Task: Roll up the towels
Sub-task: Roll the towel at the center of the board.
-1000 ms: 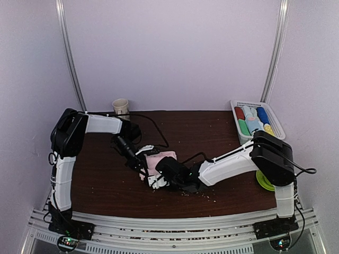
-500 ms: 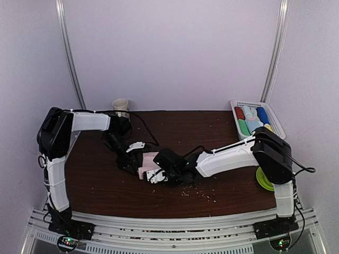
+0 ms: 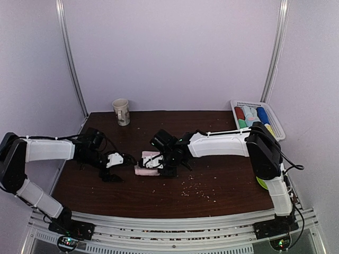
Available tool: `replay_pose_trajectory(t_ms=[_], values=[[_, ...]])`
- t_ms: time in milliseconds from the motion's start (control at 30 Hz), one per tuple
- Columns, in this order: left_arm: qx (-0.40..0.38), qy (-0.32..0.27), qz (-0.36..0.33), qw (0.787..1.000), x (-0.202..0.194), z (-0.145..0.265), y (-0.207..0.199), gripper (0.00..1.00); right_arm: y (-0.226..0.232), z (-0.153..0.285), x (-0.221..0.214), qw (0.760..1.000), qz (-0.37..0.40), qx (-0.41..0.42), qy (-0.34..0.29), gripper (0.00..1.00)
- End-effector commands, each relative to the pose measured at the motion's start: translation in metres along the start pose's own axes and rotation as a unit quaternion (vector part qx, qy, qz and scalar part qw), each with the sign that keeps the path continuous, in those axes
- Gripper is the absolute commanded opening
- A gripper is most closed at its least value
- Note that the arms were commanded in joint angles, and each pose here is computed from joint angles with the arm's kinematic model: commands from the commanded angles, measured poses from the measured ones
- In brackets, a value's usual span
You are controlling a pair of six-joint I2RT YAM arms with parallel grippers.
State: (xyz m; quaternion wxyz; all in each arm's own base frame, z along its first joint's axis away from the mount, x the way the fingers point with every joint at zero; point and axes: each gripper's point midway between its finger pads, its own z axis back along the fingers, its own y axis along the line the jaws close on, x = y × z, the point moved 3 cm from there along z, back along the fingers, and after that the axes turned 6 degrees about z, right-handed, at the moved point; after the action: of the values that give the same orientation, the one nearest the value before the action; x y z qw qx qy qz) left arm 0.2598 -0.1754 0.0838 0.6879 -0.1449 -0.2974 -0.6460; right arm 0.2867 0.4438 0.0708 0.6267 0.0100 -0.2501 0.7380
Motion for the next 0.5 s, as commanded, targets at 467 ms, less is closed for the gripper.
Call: replay_pose_trajectory(t_ms=[467], values=[[0.191,-0.084,-0.225,0.952,0.043,0.009,-0.025,0.78,0.041,-0.011,0.006,0.949,-0.178,0.260,-0.004,0.08]])
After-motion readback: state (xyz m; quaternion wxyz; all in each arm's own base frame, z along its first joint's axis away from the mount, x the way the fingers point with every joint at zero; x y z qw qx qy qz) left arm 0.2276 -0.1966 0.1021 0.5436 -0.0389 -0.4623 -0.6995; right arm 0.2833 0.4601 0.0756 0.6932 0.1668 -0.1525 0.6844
